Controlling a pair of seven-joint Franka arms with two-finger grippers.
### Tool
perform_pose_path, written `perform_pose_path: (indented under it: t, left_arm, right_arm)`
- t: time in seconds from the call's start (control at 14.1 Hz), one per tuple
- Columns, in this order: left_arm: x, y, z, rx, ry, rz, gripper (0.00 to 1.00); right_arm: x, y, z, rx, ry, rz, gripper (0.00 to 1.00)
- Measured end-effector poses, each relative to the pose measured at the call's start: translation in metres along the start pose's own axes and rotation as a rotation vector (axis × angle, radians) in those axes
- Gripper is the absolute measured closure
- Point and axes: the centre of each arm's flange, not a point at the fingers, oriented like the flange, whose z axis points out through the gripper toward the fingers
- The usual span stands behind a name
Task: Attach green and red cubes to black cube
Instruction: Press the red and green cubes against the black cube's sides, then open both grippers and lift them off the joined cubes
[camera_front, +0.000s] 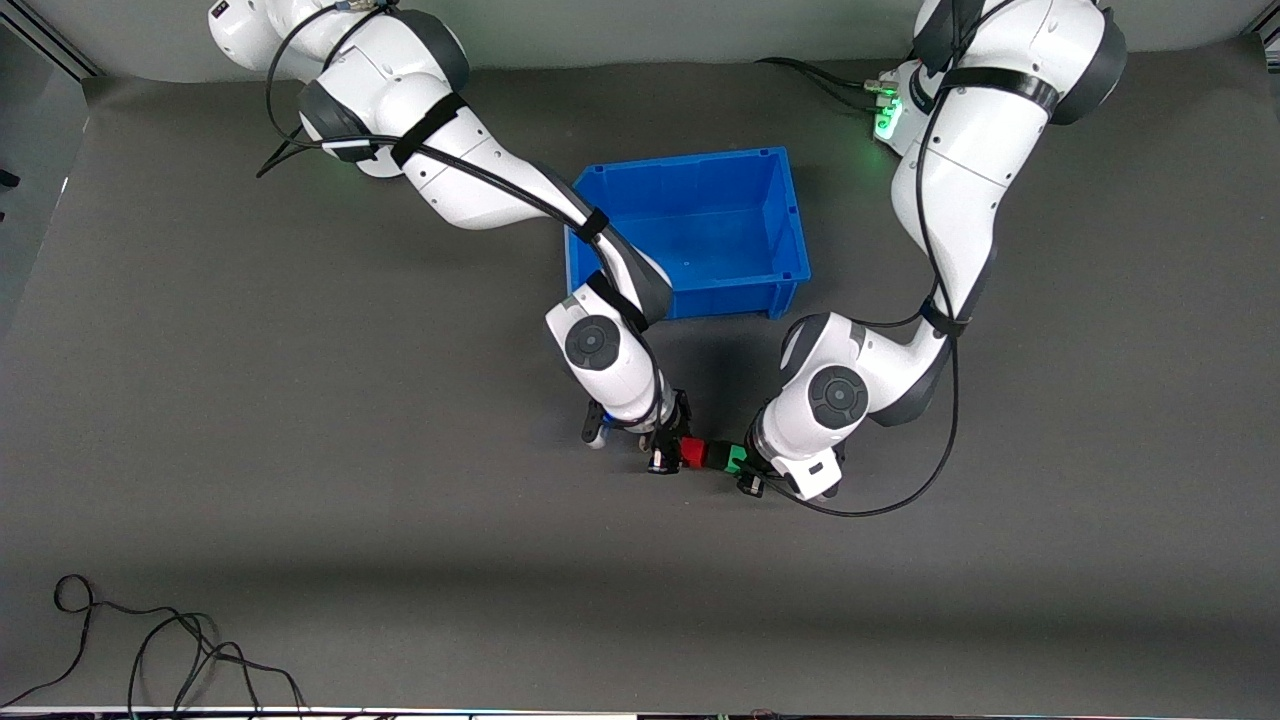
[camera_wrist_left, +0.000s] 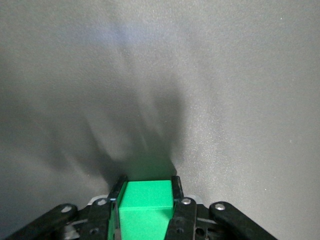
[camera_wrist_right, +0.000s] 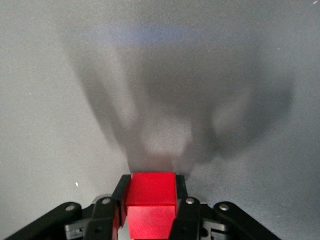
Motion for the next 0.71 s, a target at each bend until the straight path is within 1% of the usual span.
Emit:
perform_pose_path:
  t: [0.07, 0.28, 0.36, 0.43, 0.5, 0.57, 0.64, 0.71]
  left_arm:
    - [0.000, 0.000, 0.000, 0.000, 0.000, 0.000, 0.60]
    - [-0.001, 0.000, 0.000, -0.001, 0.001, 0.004, 0.60]
    - [-0.002, 0.000, 0.001, -0.001, 0.006, 0.012, 0.56]
    - [-0.003, -0.001, 0.001, -0.002, 0.016, 0.026, 0.44]
    - [-0.003, -0.001, 0.001, -0.002, 0.024, 0.036, 0.35]
    - [-0.003, -0.001, 0.001, -0.003, 0.028, 0.040, 0.25]
    - [-0.002, 0.000, 0.000, 0.000, 0.030, 0.040, 0.13]
    - [0.000, 0.001, -0.002, 0.017, 0.037, 0.038, 0.04]
  right_arm:
    - [0.000, 0.000, 0.000, 0.001, -0.001, 0.000, 0.56]
    - [-0.004, -0.006, -0.006, 0.015, -0.010, -0.002, 0.28]
    - [-0.006, -0.012, -0.013, 0.028, -0.018, 0.000, 0.17]
    - [-0.006, -0.020, -0.021, 0.039, -0.025, 0.005, 0.08]
    - [-0.006, -0.030, -0.031, 0.047, -0.030, 0.013, 0.01]
    - [-0.005, -0.040, -0.042, 0.051, -0.028, 0.023, 0.00]
    - [-0.002, -0.051, -0.054, 0.048, -0.018, 0.023, 0.00]
    - [0.003, -0.061, -0.066, 0.034, 0.004, 0.009, 0.00]
